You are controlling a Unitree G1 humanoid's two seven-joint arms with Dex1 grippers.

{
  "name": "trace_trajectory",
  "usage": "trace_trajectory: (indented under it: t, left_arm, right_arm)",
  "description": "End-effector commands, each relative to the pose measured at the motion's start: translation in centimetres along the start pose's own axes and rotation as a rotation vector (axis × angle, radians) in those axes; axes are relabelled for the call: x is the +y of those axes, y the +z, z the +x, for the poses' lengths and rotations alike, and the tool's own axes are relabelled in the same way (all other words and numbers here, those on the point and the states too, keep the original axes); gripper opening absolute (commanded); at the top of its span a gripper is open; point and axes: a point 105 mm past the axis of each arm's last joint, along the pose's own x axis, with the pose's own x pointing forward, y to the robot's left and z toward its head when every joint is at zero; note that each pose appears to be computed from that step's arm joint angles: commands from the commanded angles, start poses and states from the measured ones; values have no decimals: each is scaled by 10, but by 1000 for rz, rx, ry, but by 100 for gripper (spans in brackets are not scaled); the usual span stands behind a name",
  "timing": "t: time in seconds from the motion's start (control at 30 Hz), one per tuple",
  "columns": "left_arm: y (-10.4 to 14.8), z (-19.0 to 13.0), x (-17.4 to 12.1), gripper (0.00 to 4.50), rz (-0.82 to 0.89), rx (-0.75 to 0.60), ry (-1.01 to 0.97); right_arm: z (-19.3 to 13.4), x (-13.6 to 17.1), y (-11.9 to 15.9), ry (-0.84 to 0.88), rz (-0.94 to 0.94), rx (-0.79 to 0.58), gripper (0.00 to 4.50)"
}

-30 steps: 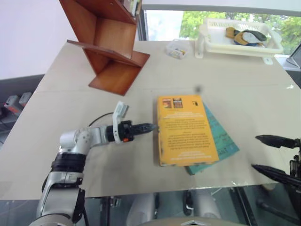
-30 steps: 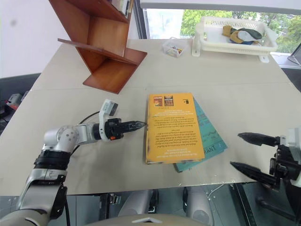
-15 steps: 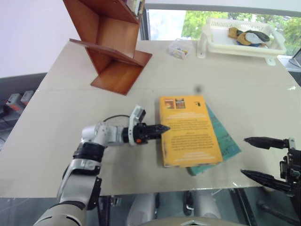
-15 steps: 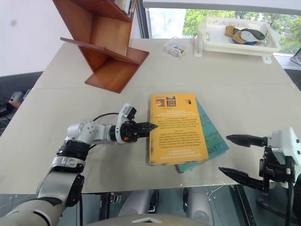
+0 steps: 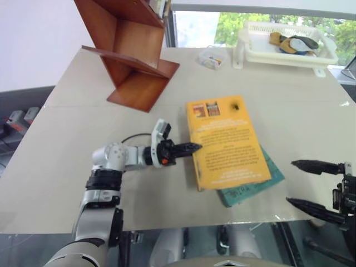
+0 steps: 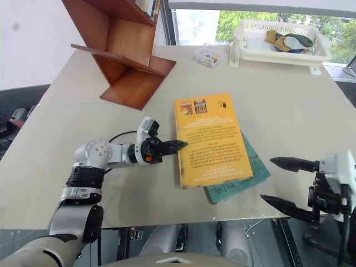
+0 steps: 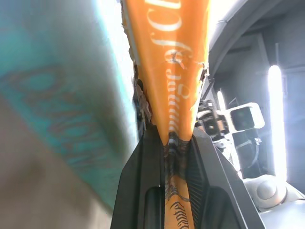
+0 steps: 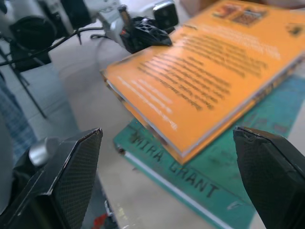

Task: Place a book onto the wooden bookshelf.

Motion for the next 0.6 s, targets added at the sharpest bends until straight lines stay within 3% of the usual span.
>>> trace_trajectory:
  t: [0.03, 0.33, 0.4, 0.5, 0.6]
  left_arm:
    - [24, 9, -44, 28, 220, 0, -83]
    - [113, 17, -108, 28, 1031, -25, 131]
    - [135, 15, -114, 28, 1354, 38, 272]
    - [148, 14, -125, 28, 1574, 108, 323]
    - [159, 12, -136, 28, 1859, 262, 415]
  right_arm:
    - [-13, -18, 18, -86, -1, -158, 450]
    - [-32, -58, 40, -67, 123, -365, 450]
    - [-37, -55, 47, 46, 212, -400, 450]
    - [-40, -49, 46, 139, 268, -378, 450]
    - [-41, -59, 48, 137, 256, -380, 450]
